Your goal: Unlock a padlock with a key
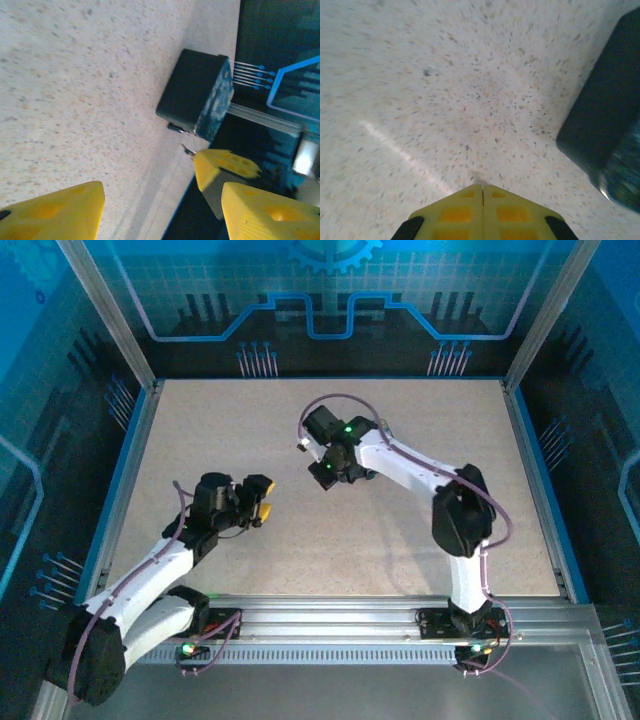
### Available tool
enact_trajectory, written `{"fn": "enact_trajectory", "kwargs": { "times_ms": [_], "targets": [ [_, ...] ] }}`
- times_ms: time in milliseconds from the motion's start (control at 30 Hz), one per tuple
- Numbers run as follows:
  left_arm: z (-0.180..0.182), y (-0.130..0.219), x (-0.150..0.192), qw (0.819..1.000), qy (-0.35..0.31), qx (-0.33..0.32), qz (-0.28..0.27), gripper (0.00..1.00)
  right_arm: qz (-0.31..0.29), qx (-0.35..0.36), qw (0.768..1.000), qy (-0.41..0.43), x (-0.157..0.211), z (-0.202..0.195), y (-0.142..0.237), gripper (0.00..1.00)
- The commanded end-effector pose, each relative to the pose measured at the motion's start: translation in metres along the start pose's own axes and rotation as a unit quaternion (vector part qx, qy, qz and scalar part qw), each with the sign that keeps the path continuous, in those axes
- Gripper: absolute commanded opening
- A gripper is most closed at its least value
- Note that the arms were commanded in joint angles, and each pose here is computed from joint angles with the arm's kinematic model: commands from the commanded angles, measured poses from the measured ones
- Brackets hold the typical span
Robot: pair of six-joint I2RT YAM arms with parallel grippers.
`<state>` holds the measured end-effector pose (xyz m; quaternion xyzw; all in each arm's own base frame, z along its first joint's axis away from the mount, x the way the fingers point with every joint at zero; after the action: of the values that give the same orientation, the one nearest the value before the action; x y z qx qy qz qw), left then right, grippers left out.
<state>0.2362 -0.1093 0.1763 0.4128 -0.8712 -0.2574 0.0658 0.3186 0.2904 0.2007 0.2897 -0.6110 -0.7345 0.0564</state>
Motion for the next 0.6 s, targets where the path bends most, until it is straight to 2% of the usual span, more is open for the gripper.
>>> {"fn": "enact_trajectory", "kwargs": {
  "times_ms": [0,167,300,567],
  "targets": [
    [-0.028,0.0,-0.002,0.998,-0.015,0.054,0.029,0.65,-0.035,-0.025,0.997,0.064,0.006,0.012,0.029,0.0],
    [-0.041,-0.007,-0.001,0.994,0.012,0.089,0.055,0.64,-0.098,-0.035,0.989,0.101,0.01,0.017,0.062,0.0],
    [-0.057,-0.008,0.0,0.991,0.022,0.116,0.067,0.64,-0.136,-0.074,0.982,0.111,0.014,0.023,0.081,0.0],
    [-0.083,-0.023,0.016,0.981,0.03,0.155,0.112,0.64,-0.169,-0.103,0.974,0.114,0.019,0.036,0.099,0.0]
  ]
}}
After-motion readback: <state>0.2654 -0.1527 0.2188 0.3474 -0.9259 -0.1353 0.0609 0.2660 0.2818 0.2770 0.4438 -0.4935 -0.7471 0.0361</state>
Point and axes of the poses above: each hand's point on the last joint's axis, 136 mm out from that joint toward the fingers, its own y axis back along the fingers, its own z axis along the line the jaws close on, x = y × z, the point moved 7 cm from there along y, back along the fingers, and after that the axes turned 15 degrees about -y, right-handed, at the moved point
